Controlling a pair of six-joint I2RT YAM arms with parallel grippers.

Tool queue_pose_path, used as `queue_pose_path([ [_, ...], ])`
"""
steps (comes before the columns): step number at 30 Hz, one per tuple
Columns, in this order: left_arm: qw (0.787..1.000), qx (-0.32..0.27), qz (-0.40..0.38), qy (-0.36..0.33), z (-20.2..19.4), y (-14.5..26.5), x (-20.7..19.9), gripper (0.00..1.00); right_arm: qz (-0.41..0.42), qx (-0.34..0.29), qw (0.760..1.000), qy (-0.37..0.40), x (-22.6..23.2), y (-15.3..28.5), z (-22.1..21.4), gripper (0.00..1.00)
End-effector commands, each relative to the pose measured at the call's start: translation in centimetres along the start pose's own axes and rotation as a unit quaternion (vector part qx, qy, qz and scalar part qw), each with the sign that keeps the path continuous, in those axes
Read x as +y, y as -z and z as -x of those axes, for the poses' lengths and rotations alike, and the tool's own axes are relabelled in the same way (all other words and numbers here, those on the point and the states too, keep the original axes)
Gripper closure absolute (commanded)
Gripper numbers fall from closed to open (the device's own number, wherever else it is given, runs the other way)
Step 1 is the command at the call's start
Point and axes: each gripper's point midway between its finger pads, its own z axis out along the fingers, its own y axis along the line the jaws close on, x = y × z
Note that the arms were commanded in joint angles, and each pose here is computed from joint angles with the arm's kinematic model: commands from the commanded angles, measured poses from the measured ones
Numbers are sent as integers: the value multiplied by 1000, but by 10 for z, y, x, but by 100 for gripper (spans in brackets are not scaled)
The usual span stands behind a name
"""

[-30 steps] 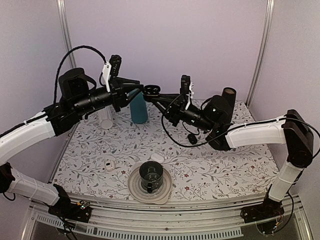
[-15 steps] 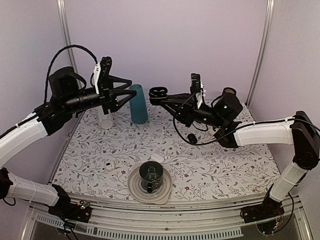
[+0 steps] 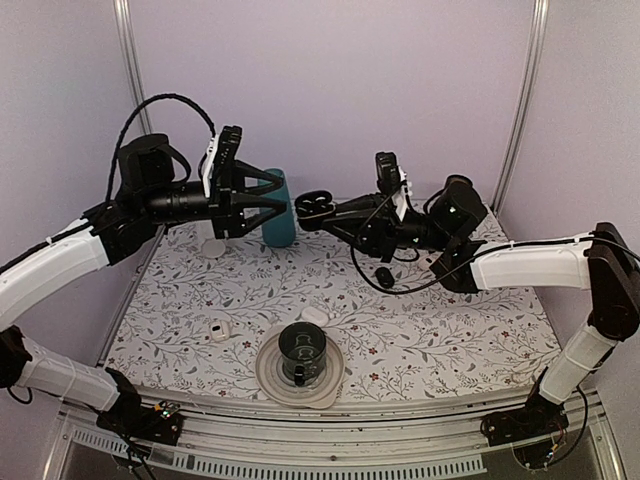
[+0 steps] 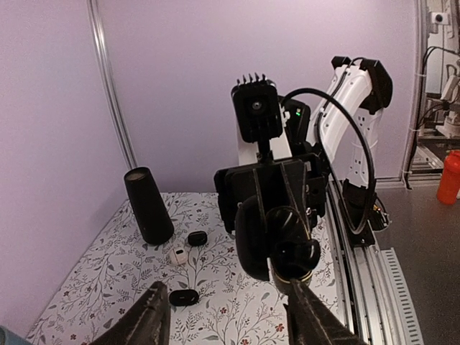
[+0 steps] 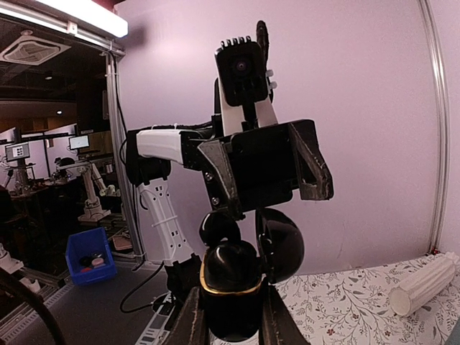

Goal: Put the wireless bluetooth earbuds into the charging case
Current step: Adjust the left earbud in the left side groove of the charging case.

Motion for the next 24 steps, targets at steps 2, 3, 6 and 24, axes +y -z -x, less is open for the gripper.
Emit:
queue_pose_path([
  [2,999,-9,-40,-18,8,-4,-17,44,25,2,1000,5,10,-3,12,97],
  [3,999,-8,-41,-19,8,-5,-18,44,26,4,1000,4,10,-3,11,97],
  [6,999,-7,-43,-21,8,-7,-19,44,29,6,1000,6,11,-4,11,97],
  [24,999,11,-25,-29,2,-17,-17,44,32,13,999,8,11,-7,11,97],
])
